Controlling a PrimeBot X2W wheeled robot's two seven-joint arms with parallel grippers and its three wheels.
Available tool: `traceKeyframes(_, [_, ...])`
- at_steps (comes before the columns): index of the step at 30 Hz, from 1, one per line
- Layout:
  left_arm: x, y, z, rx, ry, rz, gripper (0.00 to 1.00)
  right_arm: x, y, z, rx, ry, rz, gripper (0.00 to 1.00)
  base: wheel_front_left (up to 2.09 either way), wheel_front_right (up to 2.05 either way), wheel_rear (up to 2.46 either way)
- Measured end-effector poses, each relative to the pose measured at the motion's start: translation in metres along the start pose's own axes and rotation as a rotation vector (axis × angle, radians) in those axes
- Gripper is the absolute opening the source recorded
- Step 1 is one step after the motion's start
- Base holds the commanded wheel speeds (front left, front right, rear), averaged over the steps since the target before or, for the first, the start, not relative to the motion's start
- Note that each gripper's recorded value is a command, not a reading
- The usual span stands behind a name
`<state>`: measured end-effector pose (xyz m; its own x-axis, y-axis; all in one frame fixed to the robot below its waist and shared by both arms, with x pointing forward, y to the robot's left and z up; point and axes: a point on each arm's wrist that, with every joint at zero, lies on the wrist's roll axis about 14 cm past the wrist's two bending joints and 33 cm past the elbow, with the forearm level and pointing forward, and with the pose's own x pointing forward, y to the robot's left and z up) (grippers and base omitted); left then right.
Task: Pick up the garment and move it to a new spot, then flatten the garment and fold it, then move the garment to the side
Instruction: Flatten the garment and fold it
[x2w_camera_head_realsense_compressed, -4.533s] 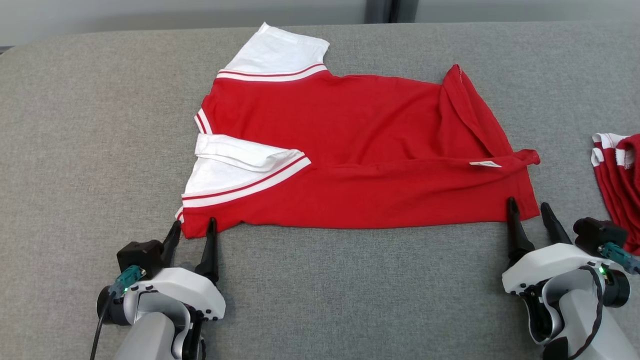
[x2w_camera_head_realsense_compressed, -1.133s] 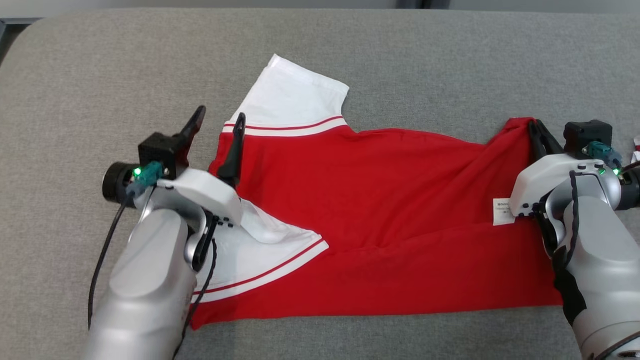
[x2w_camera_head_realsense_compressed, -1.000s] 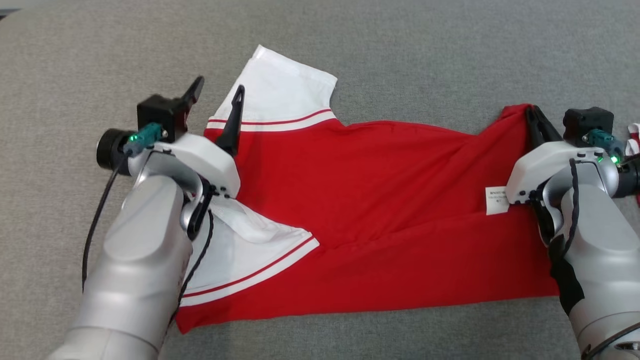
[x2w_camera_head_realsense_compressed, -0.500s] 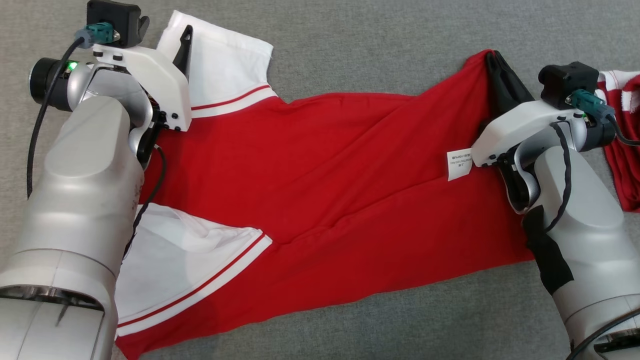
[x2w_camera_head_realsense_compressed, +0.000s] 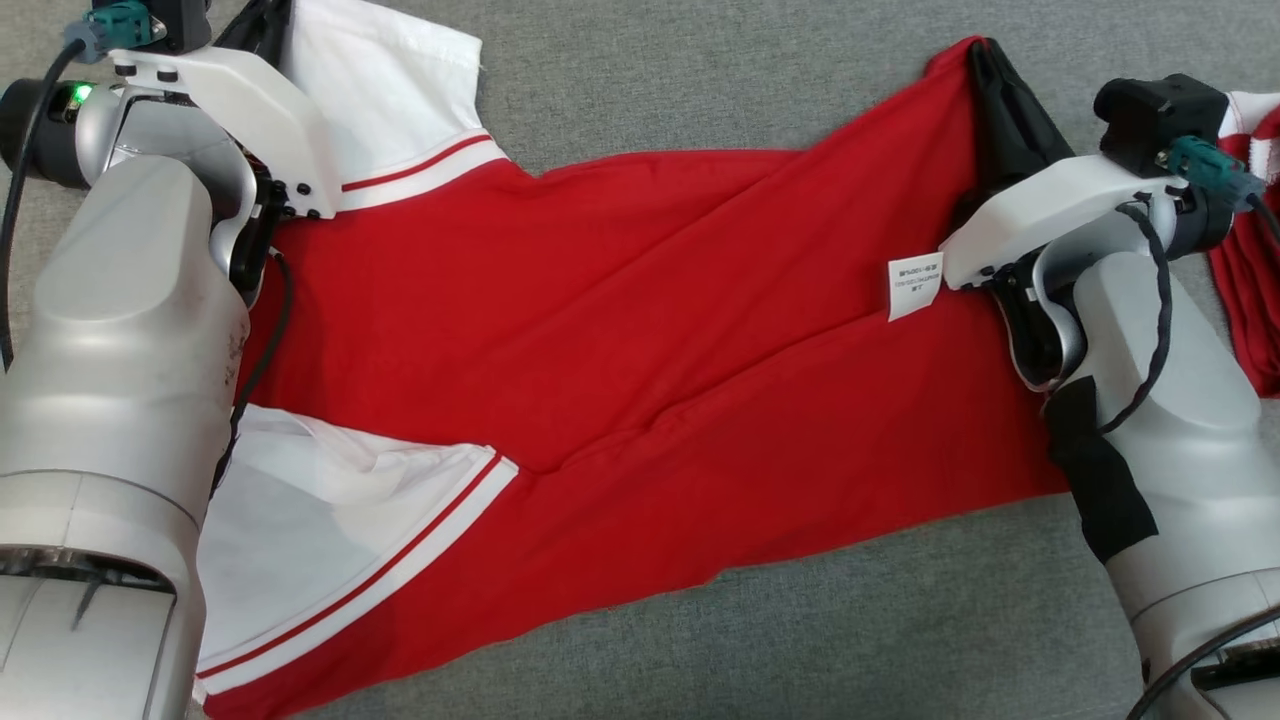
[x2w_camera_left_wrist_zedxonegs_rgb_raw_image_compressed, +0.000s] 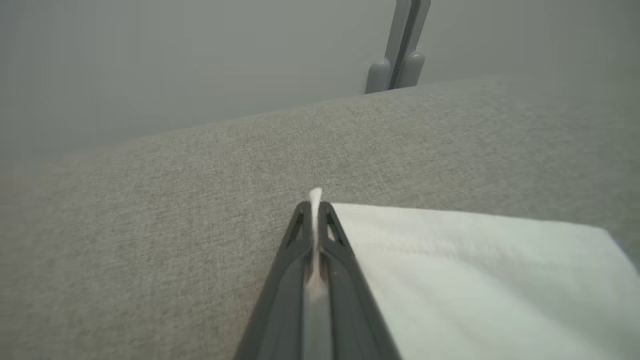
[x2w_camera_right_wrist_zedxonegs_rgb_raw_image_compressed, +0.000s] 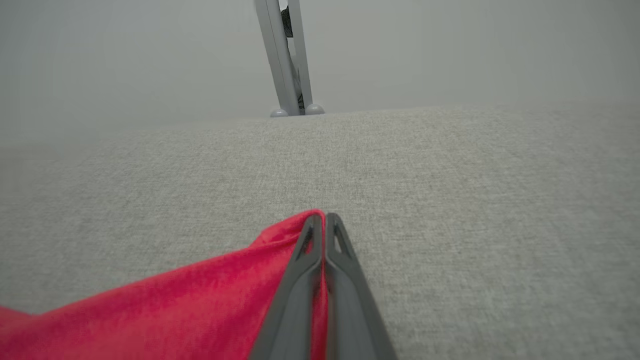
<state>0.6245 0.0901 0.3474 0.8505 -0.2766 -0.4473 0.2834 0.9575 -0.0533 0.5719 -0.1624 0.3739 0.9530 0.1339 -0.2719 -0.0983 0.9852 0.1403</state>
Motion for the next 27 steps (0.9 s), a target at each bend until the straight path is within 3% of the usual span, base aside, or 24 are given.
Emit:
traceKeyframes(17, [-0.053, 0.046, 0.052, 0.030, -0.252, 0.112, 0.00, -0.012, -0.030, 0.000, 0.092, 0.010, -0.138, 0.00, 0.00, 0.00, 0.00])
traceKeyframes(27, [-0.108, 0.023, 0.066, 0.004, -0.362, 0.076, 0.00, -0.037, -0.023, 0.023, 0.128, -0.051, -0.148, 0.00, 0.00, 0.00, 0.00])
